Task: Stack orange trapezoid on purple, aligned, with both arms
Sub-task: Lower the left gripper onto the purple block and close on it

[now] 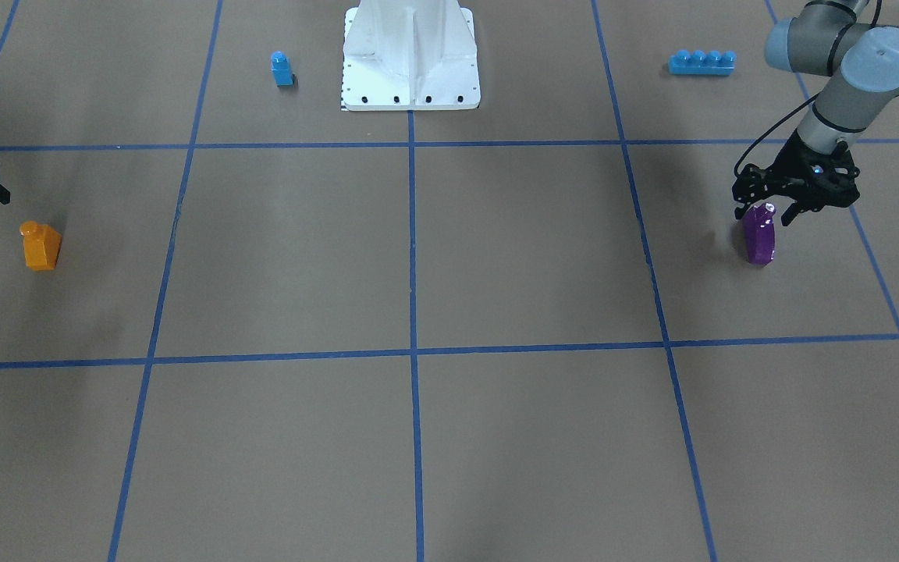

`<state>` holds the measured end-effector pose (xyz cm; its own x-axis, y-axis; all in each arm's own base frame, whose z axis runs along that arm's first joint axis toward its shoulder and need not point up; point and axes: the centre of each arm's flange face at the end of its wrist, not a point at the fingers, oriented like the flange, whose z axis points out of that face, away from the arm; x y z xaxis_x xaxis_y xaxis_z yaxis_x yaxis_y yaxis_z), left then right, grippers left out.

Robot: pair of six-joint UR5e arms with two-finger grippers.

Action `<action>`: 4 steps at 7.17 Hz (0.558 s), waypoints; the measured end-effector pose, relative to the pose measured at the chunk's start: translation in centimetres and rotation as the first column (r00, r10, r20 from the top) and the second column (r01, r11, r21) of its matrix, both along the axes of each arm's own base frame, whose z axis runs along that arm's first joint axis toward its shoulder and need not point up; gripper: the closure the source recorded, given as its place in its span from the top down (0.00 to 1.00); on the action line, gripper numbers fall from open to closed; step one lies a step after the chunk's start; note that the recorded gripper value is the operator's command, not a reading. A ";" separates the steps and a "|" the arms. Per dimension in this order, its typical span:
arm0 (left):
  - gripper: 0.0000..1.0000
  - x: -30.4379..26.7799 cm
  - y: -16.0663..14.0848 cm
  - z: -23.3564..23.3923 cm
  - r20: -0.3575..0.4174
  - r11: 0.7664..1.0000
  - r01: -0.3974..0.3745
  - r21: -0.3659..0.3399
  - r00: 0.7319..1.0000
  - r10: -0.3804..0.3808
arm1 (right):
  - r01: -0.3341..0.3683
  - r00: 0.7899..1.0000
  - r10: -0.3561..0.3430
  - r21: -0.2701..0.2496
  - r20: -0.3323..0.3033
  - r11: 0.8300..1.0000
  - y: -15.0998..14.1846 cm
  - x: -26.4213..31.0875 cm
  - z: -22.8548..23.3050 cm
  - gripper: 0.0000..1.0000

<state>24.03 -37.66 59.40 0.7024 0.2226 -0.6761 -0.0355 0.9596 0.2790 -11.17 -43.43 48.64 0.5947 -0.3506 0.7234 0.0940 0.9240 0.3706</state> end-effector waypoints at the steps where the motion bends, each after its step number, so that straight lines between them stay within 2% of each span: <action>1: 0.61 0.1 0.0 0.2 0.002 1.000 -0.001 -0.002 1.000 0.001 | 0.000 1.000 0.000 0.000 0.000 1.000 0.0 0.0 0.0 1.00; 2: 0.54 0.1 0.0 0.3 0.004 1.000 -0.002 -0.003 1.000 0.002 | 0.001 1.000 -0.001 0.000 0.001 1.000 0.0 0.0 0.0 1.00; 4: 0.04 0.1 0.0 0.5 0.007 1.000 -0.003 -0.006 1.000 0.003 | 0.002 1.000 -0.002 0.001 0.002 1.000 0.0 -0.1 -0.1 1.00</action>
<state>24.10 -37.62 59.93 0.7067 0.2208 -0.6722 -0.0404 0.9611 0.2732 -11.22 -43.45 48.54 0.5929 -0.3525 0.7240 0.0948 0.9234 0.3720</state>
